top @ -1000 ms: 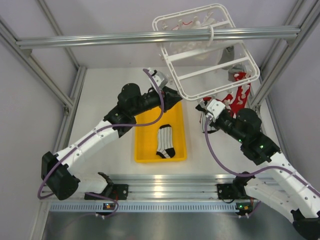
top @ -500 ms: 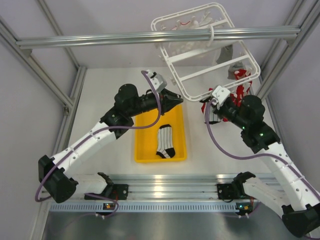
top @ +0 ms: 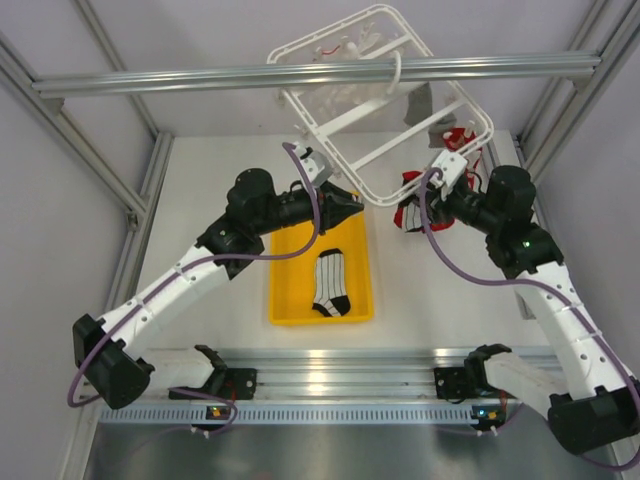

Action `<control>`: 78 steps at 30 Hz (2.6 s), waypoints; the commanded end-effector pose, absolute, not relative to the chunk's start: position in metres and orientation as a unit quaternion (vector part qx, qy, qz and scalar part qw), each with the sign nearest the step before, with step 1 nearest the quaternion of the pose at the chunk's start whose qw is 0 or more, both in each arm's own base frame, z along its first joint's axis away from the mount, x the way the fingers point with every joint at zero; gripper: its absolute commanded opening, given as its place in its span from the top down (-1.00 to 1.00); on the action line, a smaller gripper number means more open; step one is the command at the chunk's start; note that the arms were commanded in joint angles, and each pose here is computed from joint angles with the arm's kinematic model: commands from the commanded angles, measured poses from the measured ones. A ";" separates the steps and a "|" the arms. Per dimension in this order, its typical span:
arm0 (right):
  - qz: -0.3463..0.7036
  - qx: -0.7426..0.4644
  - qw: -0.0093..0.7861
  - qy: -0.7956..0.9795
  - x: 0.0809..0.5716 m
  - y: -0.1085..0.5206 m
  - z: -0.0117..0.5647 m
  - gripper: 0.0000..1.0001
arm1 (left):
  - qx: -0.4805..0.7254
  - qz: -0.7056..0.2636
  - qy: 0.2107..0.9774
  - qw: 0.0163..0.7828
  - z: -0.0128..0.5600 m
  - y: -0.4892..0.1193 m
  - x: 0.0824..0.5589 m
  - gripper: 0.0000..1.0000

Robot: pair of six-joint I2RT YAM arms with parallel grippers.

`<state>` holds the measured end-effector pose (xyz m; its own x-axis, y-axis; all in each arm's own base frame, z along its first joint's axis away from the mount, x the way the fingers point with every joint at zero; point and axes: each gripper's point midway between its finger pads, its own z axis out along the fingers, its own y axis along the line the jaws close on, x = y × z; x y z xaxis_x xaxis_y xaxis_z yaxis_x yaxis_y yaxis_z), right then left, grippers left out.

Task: Clip the socks to the hanger
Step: Clamp the sock onto the hanger, then open the clamp at the hanger.

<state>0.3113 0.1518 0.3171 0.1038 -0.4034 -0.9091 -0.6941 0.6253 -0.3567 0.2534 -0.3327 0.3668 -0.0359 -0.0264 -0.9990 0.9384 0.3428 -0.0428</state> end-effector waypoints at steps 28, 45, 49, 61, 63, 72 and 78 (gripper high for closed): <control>0.393 -0.337 0.623 0.586 0.215 0.220 0.360 0.19 | 0.385 -0.594 0.492 0.508 0.412 -0.356 0.220 1.00; 0.446 -0.281 0.632 0.567 0.234 0.255 0.377 0.19 | 0.399 -0.601 0.471 0.508 0.413 -0.351 0.211 1.00; 0.452 -0.304 0.626 0.558 0.223 0.261 0.376 0.20 | 0.398 -0.599 0.474 0.508 0.410 -0.351 0.213 1.00; 0.431 -0.332 0.651 0.530 0.215 0.263 0.383 0.14 | 0.413 -0.614 0.460 0.491 0.410 -0.350 0.203 1.00; 0.434 -0.329 0.656 0.523 0.215 0.263 0.387 0.14 | 0.425 -0.620 0.451 0.480 0.410 -0.350 0.198 1.00; 0.449 -0.331 0.667 0.494 0.208 0.264 0.402 0.14 | 0.435 -0.629 0.448 0.463 0.407 -0.351 0.193 1.00; 0.445 -0.340 0.672 0.484 0.204 0.264 0.406 0.32 | 0.432 -0.629 0.457 0.457 0.403 -0.354 0.197 1.00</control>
